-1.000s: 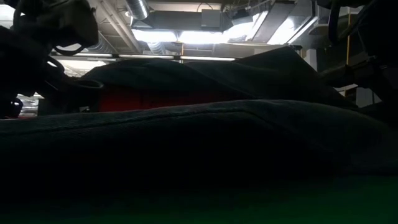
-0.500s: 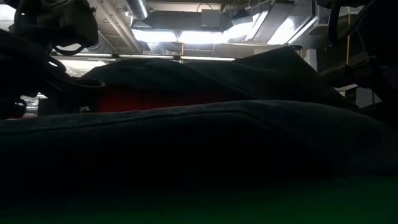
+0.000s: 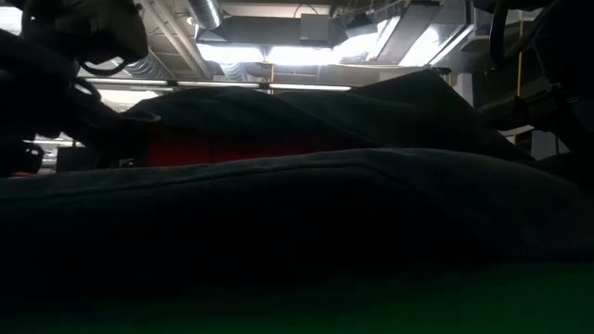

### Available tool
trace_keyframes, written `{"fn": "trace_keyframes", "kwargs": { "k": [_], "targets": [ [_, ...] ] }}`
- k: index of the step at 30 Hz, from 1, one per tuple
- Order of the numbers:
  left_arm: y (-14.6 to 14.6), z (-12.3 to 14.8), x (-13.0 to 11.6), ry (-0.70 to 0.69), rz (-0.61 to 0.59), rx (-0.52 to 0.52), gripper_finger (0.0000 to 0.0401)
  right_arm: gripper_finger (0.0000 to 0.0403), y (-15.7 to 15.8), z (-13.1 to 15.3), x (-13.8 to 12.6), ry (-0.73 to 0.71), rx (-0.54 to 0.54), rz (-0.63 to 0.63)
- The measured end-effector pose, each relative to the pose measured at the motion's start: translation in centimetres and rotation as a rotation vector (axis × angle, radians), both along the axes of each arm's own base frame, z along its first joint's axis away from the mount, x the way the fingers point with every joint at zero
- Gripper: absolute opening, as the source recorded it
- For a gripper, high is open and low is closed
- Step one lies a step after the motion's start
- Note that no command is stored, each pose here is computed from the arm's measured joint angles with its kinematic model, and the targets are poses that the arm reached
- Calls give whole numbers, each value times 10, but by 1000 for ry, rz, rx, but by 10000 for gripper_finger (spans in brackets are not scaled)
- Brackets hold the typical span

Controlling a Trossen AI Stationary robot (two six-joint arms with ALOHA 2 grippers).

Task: Fold laundry
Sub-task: Fold the dark blue jeans

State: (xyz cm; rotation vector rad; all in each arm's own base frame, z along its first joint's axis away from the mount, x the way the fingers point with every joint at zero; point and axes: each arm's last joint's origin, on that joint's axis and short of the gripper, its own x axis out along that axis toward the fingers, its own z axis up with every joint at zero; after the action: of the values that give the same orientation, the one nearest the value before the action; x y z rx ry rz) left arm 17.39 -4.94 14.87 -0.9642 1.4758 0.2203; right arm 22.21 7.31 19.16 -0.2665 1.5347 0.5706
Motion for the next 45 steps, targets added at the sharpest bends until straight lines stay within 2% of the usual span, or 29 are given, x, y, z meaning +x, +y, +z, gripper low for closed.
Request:
{"fn": "trace_keyframes", "kwargs": {
  "k": [8, 14, 19, 30, 38, 45],
  "targets": [
    [7, 15, -3, -146, 65, 182, 207, 186, 0, 0, 0, -1, 0, 0],
    [7, 15, -3, -173, 83, 275, 207, 186, 0, 0, 1, -6, 2, 0],
    [7, 15, -2, -170, 138, 262, 207, 186, 1, 0, 4, -48, 14, 21],
    [6, 15, -1, -182, 136, 256, 207, 186, 2, 0, 6, -63, 18, 27],
    [-6, 16, -4, -153, 87, 145, 207, 186, 2, 0, 6, -62, 18, 26],
    [-16, 16, -7, -141, 146, 141, 207, 186, 2, 0, 6, -63, 18, 27]
  ]
}}
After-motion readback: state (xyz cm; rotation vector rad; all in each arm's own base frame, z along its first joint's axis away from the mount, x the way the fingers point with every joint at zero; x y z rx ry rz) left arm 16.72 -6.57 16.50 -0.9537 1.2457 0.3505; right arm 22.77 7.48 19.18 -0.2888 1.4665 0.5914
